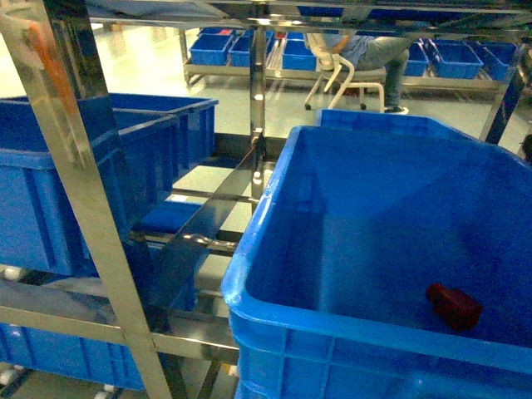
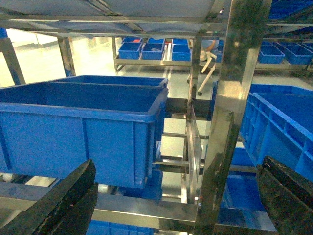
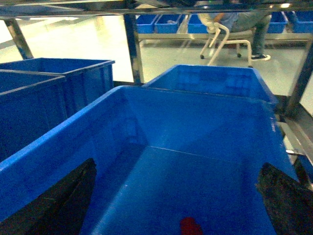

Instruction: Pick red block from blue box to shelf

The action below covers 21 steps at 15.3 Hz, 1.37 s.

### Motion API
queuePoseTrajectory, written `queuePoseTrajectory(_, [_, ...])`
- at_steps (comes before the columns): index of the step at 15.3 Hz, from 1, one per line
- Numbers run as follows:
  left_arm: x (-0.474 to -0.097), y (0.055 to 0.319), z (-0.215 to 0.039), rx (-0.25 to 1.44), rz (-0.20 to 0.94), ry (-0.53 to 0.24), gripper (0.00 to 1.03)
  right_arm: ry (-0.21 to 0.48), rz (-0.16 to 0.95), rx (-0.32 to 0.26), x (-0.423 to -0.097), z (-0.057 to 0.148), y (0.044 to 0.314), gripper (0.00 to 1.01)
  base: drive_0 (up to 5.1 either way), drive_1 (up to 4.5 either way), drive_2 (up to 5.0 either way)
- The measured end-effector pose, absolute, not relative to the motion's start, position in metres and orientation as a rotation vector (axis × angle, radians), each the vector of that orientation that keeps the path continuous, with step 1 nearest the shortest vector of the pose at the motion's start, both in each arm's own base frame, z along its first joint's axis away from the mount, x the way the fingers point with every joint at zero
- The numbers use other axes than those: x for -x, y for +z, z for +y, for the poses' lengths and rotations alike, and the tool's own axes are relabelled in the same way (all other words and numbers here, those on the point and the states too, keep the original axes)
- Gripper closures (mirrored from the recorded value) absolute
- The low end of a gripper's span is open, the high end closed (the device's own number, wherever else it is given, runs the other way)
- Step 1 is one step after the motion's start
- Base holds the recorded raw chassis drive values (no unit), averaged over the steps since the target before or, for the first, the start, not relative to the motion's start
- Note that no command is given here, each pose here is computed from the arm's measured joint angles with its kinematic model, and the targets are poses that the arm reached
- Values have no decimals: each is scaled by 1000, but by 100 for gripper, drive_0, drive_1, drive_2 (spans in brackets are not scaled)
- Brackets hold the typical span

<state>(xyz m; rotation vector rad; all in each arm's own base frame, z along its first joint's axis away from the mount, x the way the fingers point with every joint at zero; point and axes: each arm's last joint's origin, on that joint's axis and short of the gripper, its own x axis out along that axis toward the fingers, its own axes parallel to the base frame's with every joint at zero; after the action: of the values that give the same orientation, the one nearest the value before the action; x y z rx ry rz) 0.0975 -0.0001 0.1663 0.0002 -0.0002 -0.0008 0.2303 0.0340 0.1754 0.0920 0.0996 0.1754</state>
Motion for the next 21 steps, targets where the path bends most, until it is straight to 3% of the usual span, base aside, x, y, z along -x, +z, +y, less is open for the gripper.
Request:
queuePoseTrajectory(3, [-97, 166, 0, 0, 0, 0, 5, 71, 63, -97, -197, 11, 193, 3, 0, 0, 0])
queuePoseTrajectory(7, [-97, 166, 0, 0, 0, -1, 5, 50, -32, -105, -152, 5, 225, 3, 0, 0, 0])
queuePoseTrajectory(11, [-97, 166, 0, 0, 0, -1, 5, 41, -37, -120, -150, 3, 231, 3, 0, 0, 0])
queuePoseTrajectory(12, [-97, 166, 0, 0, 0, -1, 5, 22, 2, -94, -148, 2, 229, 10, 0, 0, 0])
queuePoseTrajectory(14, [-97, 166, 0, 0, 0, -1, 5, 0, -7, -31, -141, 0, 221, 34, 0, 0, 0])
queuePoseTrajectory(19, [-97, 166, 0, 0, 0, -1, 5, 0, -2, -7, -126, 0, 195, 98, 0, 0, 0])
queuePoseTrajectory(21, [-97, 166, 0, 0, 0, -1, 5, 0, 7, -3, -121, 0, 185, 99, 0, 0, 0])
